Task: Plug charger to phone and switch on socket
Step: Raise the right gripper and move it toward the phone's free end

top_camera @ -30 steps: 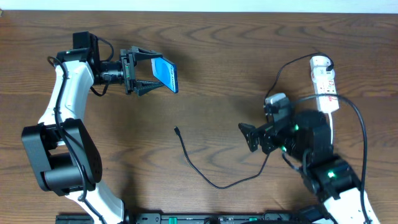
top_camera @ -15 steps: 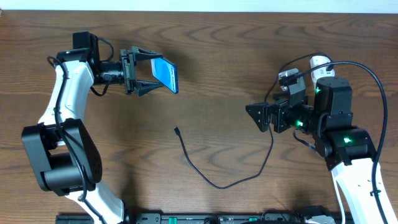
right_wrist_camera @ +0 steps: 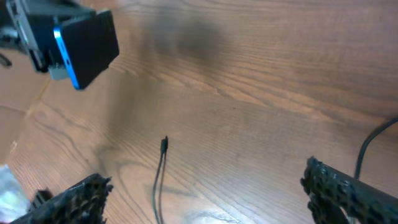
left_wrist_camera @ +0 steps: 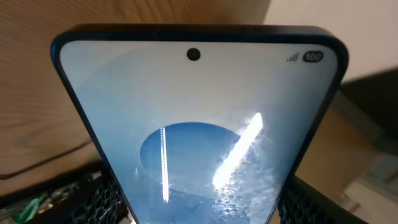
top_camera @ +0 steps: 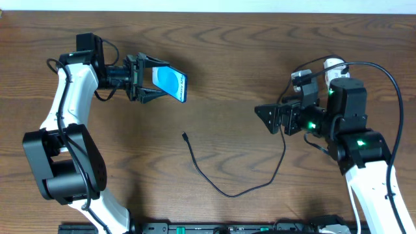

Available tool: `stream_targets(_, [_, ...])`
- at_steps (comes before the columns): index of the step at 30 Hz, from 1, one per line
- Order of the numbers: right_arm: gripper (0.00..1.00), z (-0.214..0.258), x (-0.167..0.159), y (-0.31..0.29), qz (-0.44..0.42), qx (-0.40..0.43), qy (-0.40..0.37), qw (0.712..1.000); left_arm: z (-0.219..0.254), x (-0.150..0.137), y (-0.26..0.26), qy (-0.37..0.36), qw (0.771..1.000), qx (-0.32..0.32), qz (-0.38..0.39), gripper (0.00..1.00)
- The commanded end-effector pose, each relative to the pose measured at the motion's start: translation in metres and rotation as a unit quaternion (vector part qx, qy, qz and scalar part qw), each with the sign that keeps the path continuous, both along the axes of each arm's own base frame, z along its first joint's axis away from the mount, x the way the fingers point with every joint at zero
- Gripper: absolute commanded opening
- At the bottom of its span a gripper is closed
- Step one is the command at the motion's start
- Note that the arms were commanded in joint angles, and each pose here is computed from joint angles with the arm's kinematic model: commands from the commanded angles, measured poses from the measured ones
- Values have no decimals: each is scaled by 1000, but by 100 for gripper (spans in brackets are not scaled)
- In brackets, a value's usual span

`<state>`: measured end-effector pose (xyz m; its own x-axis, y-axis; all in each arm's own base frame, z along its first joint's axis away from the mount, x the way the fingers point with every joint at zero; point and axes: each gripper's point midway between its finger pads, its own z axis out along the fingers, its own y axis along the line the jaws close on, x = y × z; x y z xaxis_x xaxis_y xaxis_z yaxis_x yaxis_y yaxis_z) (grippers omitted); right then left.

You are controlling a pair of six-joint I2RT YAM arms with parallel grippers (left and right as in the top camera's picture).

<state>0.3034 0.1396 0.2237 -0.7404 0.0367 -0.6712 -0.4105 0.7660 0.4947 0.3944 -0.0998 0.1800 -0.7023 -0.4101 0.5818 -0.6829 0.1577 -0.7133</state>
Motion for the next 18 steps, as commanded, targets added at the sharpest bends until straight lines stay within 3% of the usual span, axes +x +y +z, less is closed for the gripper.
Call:
stream_targets(1, [87,-4,10,4,-27,35,43,998,2,-2,-1,-1,1000,29,3,65])
stream_targets(7, [77,-19,29,33,-29,65,74,995,-7,-5,-11,4,998,59,-10,64])
stream_targets(18, [75,-38,56,90,-35,121,103,987,-8,-8,-20,4,998,62,-22,64])
